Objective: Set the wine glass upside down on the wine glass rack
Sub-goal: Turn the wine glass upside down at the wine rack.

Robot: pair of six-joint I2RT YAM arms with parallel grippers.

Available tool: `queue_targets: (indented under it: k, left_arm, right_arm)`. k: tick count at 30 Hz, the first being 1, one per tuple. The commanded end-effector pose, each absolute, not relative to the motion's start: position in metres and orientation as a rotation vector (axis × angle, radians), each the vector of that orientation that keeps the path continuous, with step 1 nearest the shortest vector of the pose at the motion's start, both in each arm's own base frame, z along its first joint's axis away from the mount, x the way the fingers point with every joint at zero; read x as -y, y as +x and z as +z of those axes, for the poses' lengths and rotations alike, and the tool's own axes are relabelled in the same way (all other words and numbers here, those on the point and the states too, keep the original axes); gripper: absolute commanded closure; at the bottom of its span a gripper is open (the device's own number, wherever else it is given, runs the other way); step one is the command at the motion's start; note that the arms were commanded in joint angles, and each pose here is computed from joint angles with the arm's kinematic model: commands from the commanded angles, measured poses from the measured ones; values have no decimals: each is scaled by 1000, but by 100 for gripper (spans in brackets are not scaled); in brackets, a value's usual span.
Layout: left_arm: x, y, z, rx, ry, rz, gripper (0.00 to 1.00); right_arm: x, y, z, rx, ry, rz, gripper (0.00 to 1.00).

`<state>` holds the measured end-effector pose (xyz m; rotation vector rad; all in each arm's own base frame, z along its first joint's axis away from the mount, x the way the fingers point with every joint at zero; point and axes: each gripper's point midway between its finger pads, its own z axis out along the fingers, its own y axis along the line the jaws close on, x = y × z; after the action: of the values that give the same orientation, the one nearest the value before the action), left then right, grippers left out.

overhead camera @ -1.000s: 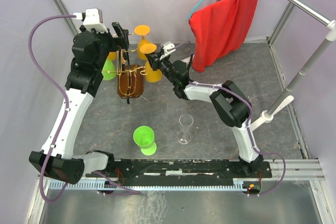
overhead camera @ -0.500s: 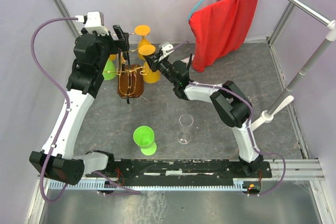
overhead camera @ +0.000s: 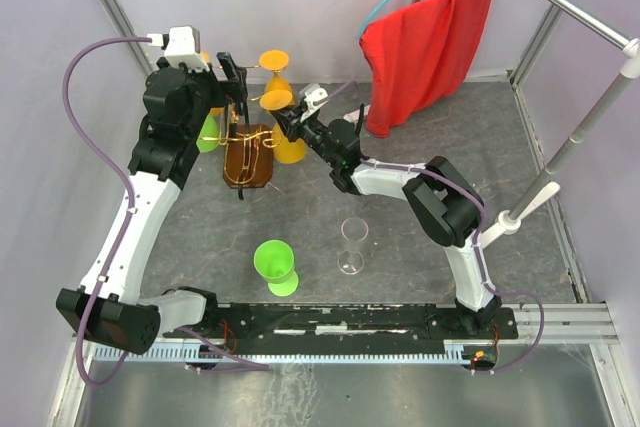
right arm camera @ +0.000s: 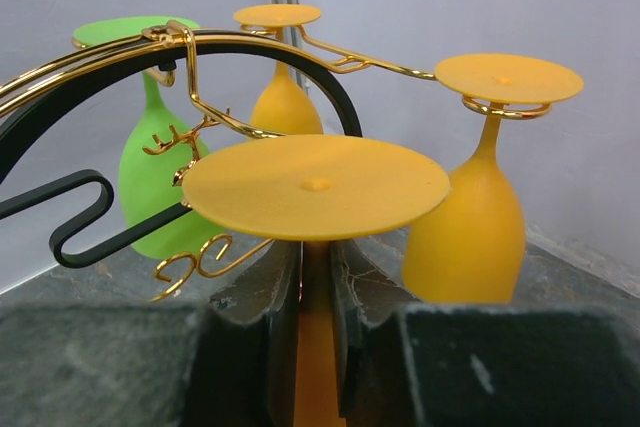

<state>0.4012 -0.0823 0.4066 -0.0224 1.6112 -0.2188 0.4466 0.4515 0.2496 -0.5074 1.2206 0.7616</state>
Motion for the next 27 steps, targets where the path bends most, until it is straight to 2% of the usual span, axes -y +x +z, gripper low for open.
queue_targets:
  k: [1,6,11,17,27]
  left_arm:
    - [76,396,426,-1544,-50,-216,5]
    - [76,396,429,-1537,-50,-219,4]
    - [77,397,430,-1535,-50,-222,3]
    - [76,399,430,-1537,-50,-219,2]
    - [79,400,441,-1542,-13,-216,0]
  right_arm:
    - [-447,425,278,-1162,-539,751,76]
    - [-435,423,273,-1182,-537,706,70]
    - [-429,420,267,-1195,-550,681,59]
    - [-416,419,264,-1218,-526,640,54]
    - [-372,434,274,-1318,-408,499,39]
